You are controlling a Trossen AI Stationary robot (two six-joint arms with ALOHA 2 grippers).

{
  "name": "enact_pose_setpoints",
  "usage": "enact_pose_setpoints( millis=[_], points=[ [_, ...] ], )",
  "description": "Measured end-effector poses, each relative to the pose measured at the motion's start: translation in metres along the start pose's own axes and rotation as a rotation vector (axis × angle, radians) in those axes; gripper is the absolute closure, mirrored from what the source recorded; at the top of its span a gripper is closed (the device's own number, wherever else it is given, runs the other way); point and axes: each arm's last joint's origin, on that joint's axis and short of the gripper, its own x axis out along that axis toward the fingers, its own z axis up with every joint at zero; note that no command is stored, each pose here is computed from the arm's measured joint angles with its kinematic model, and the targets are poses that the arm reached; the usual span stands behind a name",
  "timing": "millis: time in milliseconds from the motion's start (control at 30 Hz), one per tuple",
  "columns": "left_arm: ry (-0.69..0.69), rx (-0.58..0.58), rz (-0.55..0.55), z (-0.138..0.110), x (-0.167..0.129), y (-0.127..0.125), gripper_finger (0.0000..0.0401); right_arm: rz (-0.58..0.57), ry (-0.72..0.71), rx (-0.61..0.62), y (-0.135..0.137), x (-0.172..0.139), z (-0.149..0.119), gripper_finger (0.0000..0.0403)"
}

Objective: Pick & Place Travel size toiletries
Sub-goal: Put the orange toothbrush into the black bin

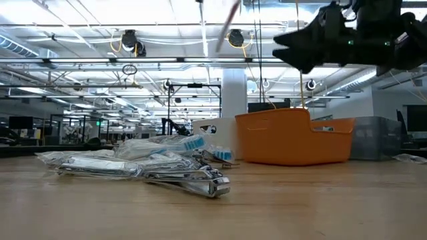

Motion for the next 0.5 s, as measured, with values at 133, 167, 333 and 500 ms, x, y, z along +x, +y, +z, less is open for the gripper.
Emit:
enact_pose_setpoints(
  millis=[133,167,333,500],
  points=[
    [-0.074,0.019,-0.017,-0.016,0.019,0.010,0.0394,0.057,-0.017,-0.003,0.012,0.013,0.001,0.0110],
    [-0.097,0.017,-0.029,-0.018,0.022,0.012,0.0395,0.068,-0.012,-0.011,0.014,0.016,0.001,0.0110],
    [-0.175,-0.017,-0.034,-0.028,0.034,0.018,0.0383,0.101,0.015,-0.027,0.022,0.034,-0.004,0.0110],
    [-0.155,-0.027,-0.041,-0.036,0.038,0.018,0.0394,0.123,0.033,-0.047,0.029,0.048,-0.008,0.0116]
  ],
)
